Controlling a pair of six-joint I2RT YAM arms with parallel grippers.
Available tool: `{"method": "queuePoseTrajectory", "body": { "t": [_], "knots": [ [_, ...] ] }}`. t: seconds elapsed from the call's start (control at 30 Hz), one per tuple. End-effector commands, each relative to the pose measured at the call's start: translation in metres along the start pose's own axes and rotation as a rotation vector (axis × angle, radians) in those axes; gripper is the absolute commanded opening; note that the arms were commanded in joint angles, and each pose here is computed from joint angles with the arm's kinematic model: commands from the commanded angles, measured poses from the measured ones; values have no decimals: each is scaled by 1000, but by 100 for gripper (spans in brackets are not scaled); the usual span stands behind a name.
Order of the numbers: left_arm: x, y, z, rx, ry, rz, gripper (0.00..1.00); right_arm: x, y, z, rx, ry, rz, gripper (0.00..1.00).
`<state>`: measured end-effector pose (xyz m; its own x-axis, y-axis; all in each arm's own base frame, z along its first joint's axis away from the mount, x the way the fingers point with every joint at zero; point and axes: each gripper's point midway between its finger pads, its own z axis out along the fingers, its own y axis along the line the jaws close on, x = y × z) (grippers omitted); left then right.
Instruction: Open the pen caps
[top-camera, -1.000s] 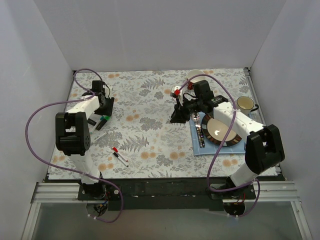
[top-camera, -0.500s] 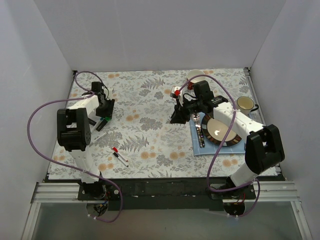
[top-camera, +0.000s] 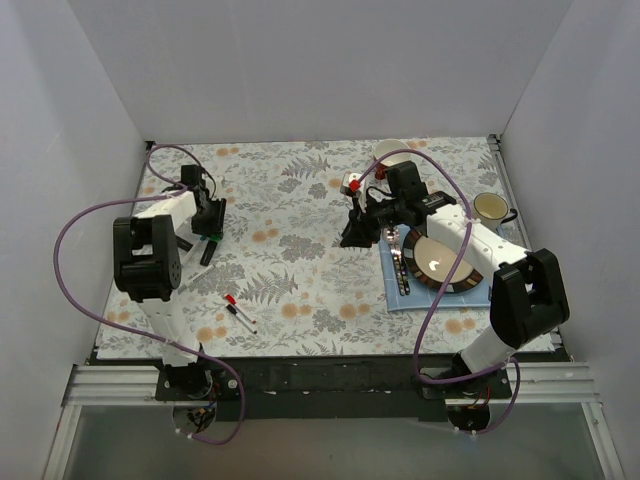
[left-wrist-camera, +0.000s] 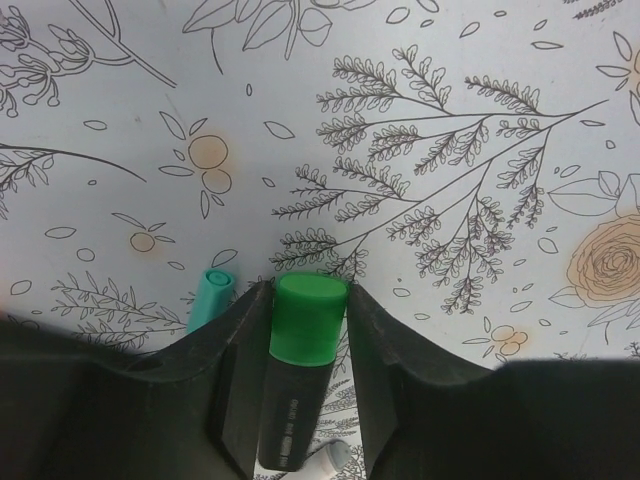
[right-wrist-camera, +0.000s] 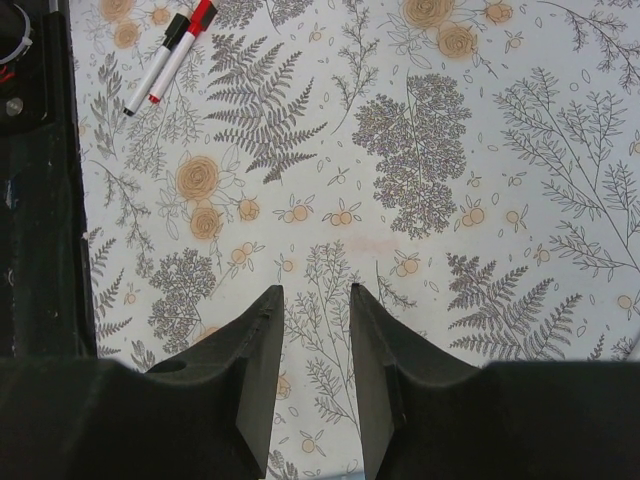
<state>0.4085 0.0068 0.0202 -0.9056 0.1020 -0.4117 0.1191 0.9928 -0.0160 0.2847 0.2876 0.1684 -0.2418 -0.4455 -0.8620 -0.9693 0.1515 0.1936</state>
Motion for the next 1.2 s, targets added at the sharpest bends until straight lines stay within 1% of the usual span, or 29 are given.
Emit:
{"method": "queuePoseTrajectory", "body": {
  "t": [0.0, 0.07, 0.1, 0.13, 0.17, 0.27, 0.3, 0.33, 0.4, 0.43, 0.47, 0.5, 0.57, 0.6, 0.63, 0.67, 0.7, 0.73, 0.77, 0.8, 0.83, 0.9, 0.93, 0.97, 1.0, 1.03, 1.07, 1.13, 1.17],
  "knots": [
    [8, -7, -6, 10, 1, -56, 30, -11, 6, -1, -26, -38, -28, 41],
    [12, -10, -5, 13, 10, -103, 26, -10, 7, 0, -34, -39, -24, 41],
    [12, -15, -7, 26, 5, -116, 19, -11, 7, 0, -33, -40, -25, 41],
    [12, -17, -7, 29, -2, -128, 17, -11, 8, 0, -39, -43, -24, 41],
    [19, -21, -6, 39, 5, -159, 16, -11, 9, 0, -44, -42, -21, 41],
    [11, -32, -14, 82, -69, -203, 11, -11, 12, 2, -57, -47, -17, 41],
    [16, -37, -14, 97, -72, -241, 10, -9, 12, 3, -62, -45, -11, 41],
    [1, -42, -24, 126, -138, -256, 7, -9, 12, 4, -66, -47, -11, 41],
    [-5, -52, -32, 175, -177, -317, 4, -6, 15, 8, -83, -40, -6, 41],
    [-21, -61, -45, 238, -250, -321, 4, -5, 16, 10, -87, -39, -5, 41],
    [-25, -67, -49, 274, -274, -334, 3, -2, 18, 13, -98, -32, 1, 41],
    [-21, -74, -50, 310, -278, -386, 3, -1, 19, 15, -108, -32, 3, 41],
    [-38, -89, -67, 417, -370, -410, 1, 2, 22, 19, -121, -28, 5, 41],
    [-38, -96, -71, 460, -389, -431, 1, 4, 23, 21, -133, -27, 10, 43],
    [-42, -105, -75, 530, -435, -488, 1, 6, 24, 23, -138, -24, 17, 45],
    [-41, -118, -87, 618, -463, -503, 0, 6, 26, 27, -146, -27, 14, 47],
    [-41, -125, -94, 682, -492, -530, 0, 11, 28, 30, -156, -23, 35, 52],
    [-40, -146, -103, 787, -526, -578, 0, 13, 31, 33, -163, -23, 42, 55],
    [-37, -164, -108, 846, -522, -571, 0, 13, 29, 37, -166, -33, 37, 57],
    [-34, -175, -108, 877, -514, -582, 0, 19, 32, 40, -173, -29, 69, 61],
    [-38, -186, -116, 917, -554, -564, 0, 20, 33, 43, -174, -28, 80, 63],
    [-28, -212, -115, 945, -535, -608, 0, 21, 28, 48, -155, -43, 97, 66],
    [-31, -220, -122, 966, -575, -607, 0, 26, 29, 50, -148, -37, 141, 67],
    [-21, -239, -122, 992, -543, -618, 0, 26, 27, 51, -134, -42, 153, 69],
    [-24, -242, -119, 968, -567, -652, 0, 26, 20, 54, -103, -49, 151, 76],
    [-25, -249, -123, 984, -584, -657, 0, 31, 22, 55, -96, -37, 192, 77],
    [-16, -265, -125, 1004, -559, -662, 0, 31, 18, 57, -87, -45, 184, 77],
    [-18, -271, -124, 986, -594, -703, 0, 34, 13, 61, -59, -42, 189, 78],
    [-13, -283, -126, 993, -589, -702, 0, 37, 12, 63, -48, -35, 210, 78]
  ]
}}
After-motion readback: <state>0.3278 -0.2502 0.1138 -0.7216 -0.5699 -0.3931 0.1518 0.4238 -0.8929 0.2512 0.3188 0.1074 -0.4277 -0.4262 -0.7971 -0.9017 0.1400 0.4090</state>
